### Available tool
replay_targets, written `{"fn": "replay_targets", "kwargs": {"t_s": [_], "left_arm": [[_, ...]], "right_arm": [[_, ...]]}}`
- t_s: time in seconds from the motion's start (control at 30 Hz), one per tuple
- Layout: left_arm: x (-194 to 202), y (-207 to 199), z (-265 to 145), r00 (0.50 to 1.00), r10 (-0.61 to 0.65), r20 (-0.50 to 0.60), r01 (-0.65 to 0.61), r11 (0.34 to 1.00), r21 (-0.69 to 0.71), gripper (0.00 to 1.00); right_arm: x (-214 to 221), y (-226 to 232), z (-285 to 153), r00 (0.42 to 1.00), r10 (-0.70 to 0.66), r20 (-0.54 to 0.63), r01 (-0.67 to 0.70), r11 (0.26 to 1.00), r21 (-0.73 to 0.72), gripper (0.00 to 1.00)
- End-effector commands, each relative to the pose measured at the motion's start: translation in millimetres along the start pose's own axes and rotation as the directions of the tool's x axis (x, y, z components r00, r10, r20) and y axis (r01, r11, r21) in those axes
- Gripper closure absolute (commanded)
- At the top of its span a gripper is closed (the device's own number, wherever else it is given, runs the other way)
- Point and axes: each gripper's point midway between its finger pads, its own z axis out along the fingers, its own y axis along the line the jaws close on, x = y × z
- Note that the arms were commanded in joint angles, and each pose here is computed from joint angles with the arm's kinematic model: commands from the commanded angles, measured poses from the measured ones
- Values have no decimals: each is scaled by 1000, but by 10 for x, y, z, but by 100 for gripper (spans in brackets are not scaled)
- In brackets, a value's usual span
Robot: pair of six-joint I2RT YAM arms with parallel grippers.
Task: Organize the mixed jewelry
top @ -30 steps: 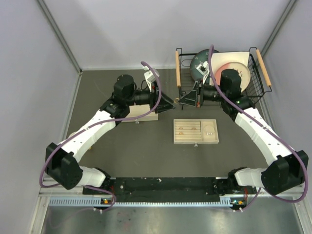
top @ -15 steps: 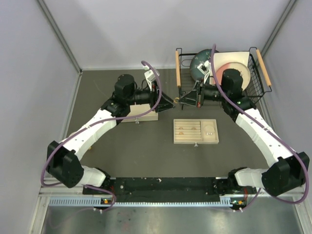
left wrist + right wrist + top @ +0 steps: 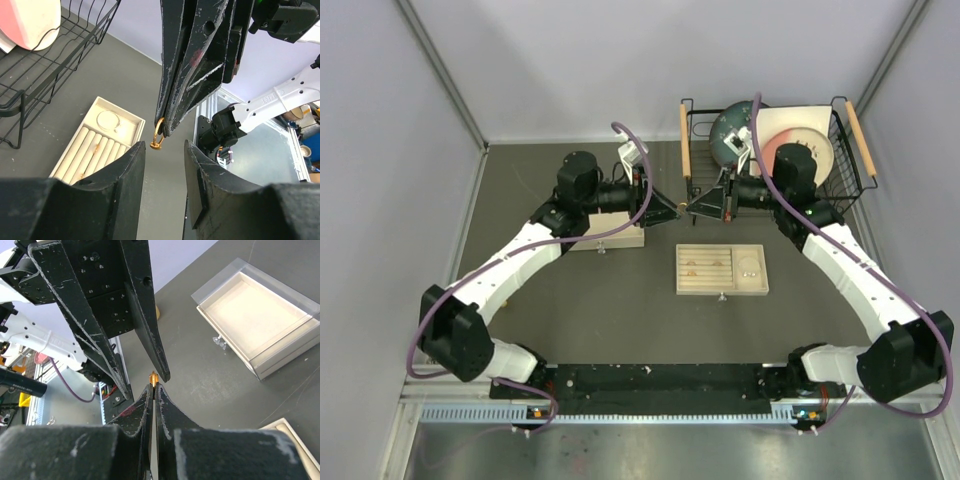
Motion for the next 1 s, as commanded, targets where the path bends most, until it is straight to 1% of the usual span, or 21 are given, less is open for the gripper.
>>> {"fn": "replay_targets", "kwargs": {"t_s": [0.0, 0.37, 0.53, 0.57, 0.73, 0.8, 0.83, 0.87, 0.93, 0.97], "left_arm": [[-256, -128, 8, 997, 58, 52, -60, 997, 45, 60], [-274, -143, 25, 997, 45, 55, -49, 997, 61, 69], [-273, -151, 38, 998, 34, 51, -38, 997, 74, 79], [-270, -149, 40, 998, 32, 50, -36, 997, 75, 84], [-265, -147, 55, 999, 11, 47, -14, 997, 82, 97], [-271, -143, 62, 999, 1, 46, -5, 997, 83, 100], [-273, -138, 58, 999, -1, 45, -3, 997, 81, 100], [-286, -144, 64, 999, 3, 46, -7, 997, 81, 100], [-255, -103, 67, 999, -7, 31, 5, 998, 61, 100], [-277, -69, 64, 999, 17, 36, -19, 999, 44, 100]], "right_arm": [[-123, 161, -34, 997, -66, 36, 68, 997, -33, 100], [-70, 133, -22, 998, -60, 29, 61, 998, -30, 100], [-77, 128, -27, 998, -63, 31, 63, 998, -26, 100], [-79, 129, -27, 998, -62, 32, 63, 998, -26, 100], [-57, 130, -16, 998, -62, 28, 63, 998, -28, 100], [-42, 133, -11, 998, -62, 24, 63, 998, -29, 100], [-41, 131, -19, 998, -64, 24, 64, 998, -26, 97], [-44, 136, -19, 998, -65, 24, 66, 998, -24, 88], [-52, 140, -44, 997, -74, 25, 74, 997, -13, 76], [-82, 148, -52, 996, -81, 31, 81, 997, -2, 69]]}}
